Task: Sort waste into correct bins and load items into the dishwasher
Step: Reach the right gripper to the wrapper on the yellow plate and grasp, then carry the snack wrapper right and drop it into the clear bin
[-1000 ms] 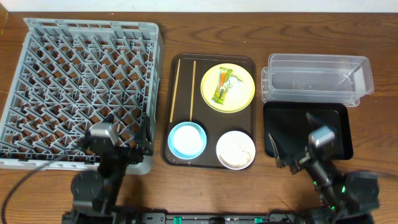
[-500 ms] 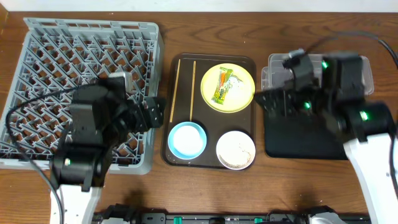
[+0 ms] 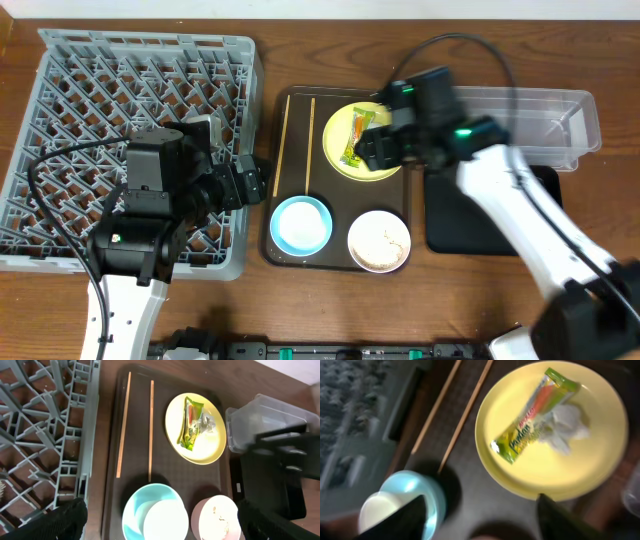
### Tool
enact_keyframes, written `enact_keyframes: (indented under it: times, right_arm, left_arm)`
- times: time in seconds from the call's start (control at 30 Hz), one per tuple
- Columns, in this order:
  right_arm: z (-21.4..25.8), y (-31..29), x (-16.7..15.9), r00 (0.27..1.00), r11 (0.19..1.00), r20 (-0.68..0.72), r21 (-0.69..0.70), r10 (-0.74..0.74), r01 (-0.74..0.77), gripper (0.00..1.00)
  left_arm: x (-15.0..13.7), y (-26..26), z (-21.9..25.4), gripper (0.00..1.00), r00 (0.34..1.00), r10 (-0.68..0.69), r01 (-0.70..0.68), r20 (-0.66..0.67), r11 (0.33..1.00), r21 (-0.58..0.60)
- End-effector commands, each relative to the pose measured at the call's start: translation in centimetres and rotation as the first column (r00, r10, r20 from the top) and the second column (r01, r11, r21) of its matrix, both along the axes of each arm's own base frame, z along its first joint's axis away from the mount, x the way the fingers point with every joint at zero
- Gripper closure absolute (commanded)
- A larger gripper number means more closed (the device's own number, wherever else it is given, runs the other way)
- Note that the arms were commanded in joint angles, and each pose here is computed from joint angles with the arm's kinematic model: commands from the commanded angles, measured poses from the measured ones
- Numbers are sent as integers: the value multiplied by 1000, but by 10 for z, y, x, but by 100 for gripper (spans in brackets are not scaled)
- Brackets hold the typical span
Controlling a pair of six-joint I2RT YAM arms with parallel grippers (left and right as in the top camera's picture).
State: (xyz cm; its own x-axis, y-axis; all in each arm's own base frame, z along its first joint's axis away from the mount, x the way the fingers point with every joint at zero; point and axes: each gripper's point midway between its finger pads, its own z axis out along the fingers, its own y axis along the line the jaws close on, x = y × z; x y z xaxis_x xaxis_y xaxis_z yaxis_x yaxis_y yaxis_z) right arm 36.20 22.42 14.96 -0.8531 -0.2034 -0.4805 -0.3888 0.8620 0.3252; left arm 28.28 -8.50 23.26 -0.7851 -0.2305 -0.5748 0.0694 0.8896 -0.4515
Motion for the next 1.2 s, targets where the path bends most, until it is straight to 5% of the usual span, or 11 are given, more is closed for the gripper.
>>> enact_keyframes:
  times: [0.0, 0.4, 0.5, 0.57, 0.7, 0.97, 1.17]
  right_arm:
    - [-25, 10, 17, 998, 991, 60, -130, -23, 31, 34]
    - [-127, 19, 51, 977, 942, 73, -261, -199, 211, 54]
    - [-146, 18, 48, 978, 936, 43, -286, -203, 207, 72]
    - [-148, 18, 46, 979, 936, 35, -288, -201, 202, 99]
    - [-125, 19, 47, 979, 946, 46, -250, -200, 205, 99]
    - [8, -23, 61, 934, 948, 209, -70, -289, 309, 99]
    - [50, -111, 50, 842, 851, 182, -47, -508, 524, 99]
  left_arm:
    - [-2, -4, 4, 4, 1000, -15, 15, -2, 1000, -12]
    - [-2, -4, 4, 4, 1000, -15, 15, -2, 1000, -13]
    - [-2, -4, 4, 3, 1000, -15, 15, -2, 1000, -12]
    - [-2, -4, 4, 4, 1000, -15, 15, -2, 1000, -12]
    - [-2, -4, 4, 4, 1000, -15, 15, -2, 1000, -13]
    - [-2, -4, 4, 4, 1000, -15, 15, -2, 1000, -13]
    - [-2, -4, 4, 4, 1000, -15, 15, -2, 1000, -13]
